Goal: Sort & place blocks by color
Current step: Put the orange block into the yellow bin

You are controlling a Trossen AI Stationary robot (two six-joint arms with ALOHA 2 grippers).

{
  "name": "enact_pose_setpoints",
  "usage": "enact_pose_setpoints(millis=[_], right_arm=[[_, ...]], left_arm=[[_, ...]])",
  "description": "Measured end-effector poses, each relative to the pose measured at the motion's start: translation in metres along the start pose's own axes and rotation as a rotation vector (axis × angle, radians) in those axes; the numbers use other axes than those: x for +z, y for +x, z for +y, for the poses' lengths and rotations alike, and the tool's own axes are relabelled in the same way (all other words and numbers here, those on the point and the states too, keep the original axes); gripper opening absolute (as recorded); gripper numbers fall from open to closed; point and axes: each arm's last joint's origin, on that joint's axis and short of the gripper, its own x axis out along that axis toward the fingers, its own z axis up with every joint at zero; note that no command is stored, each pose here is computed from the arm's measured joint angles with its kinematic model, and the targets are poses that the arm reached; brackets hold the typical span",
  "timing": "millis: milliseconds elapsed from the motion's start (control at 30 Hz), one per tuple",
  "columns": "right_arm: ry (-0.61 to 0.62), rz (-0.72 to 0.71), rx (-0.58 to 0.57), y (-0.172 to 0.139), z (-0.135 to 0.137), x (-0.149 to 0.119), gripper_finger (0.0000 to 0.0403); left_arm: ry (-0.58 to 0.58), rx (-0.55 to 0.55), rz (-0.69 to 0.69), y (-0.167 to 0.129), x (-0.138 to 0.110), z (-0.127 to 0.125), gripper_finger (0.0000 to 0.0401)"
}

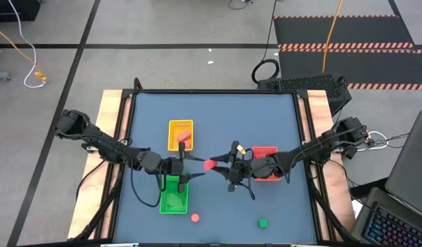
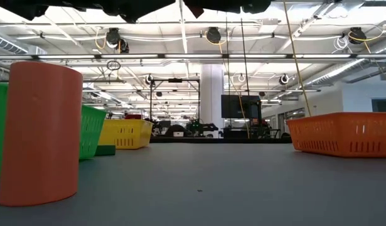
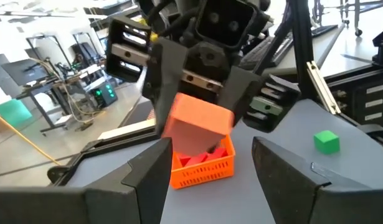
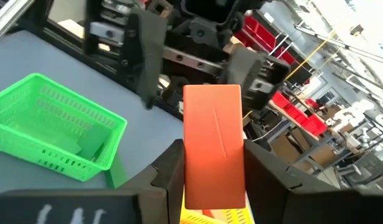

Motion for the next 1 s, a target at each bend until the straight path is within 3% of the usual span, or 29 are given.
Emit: enact_pose_setpoints(millis=[200,333,733,1000], right_arm=[[0.023,-0.001,-0.003,0.001,-0.002,-0.001,0.0118],[0.028,0.006,0.0,0.001,-0.002,-0.002,0.0118],[0.076,-0.004,0.041,0.004,-0.005,-0.004,0.0118],[0.061,0.032,0.05,0.004,-0.003,-0.009,0.0118]], left_arm=[[0.009,0.006,-0.009,0.0,0.001,-0.001,0.0223],[0.035,0.076,-0.016,0.004,-0.002,0.0,0.0227],[0.076,0.083,-0.006,0.033,-0.006,-0.009,0.0292],[0.09,0.089,-0.015,0.034,-0.002,-0.009,0.0268]])
